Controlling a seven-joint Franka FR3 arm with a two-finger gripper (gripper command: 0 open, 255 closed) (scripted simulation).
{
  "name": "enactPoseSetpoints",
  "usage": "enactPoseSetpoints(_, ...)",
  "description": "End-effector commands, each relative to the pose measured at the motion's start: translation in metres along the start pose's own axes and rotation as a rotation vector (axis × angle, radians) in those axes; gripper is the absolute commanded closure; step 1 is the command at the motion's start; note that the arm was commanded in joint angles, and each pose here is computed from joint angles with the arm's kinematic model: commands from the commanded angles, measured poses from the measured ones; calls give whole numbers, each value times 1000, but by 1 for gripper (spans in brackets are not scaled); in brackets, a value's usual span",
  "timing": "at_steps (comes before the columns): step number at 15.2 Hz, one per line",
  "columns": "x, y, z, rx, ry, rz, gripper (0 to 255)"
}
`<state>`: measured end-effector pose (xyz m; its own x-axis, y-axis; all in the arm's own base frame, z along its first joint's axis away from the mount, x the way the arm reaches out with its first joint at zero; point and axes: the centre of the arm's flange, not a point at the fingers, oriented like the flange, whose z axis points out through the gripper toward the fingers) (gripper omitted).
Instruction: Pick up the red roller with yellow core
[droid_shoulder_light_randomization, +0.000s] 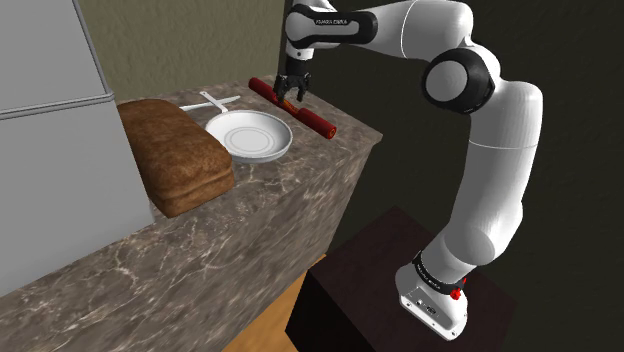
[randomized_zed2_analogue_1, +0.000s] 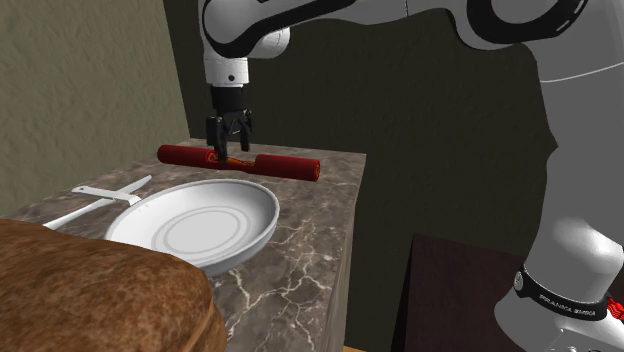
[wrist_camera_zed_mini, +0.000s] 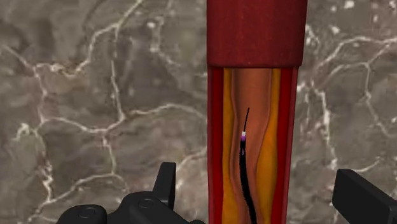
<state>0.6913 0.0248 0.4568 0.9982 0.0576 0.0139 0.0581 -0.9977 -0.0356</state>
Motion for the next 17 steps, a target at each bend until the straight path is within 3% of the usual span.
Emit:
enactPoseSetpoints(1, 0, 1, 11, 0, 0, 0, 0)
enactPoseSetpoints(4, -1, 1, 19, 0, 0, 0, 0)
enactPoseSetpoints(5, -1, 1, 20, 0, 0, 0, 255)
enactPoseSetpoints(14, -1, 1, 19, 0, 0, 0, 255)
enactPoseSetpoints(17, 0, 1, 3, 0, 0, 0, 255)
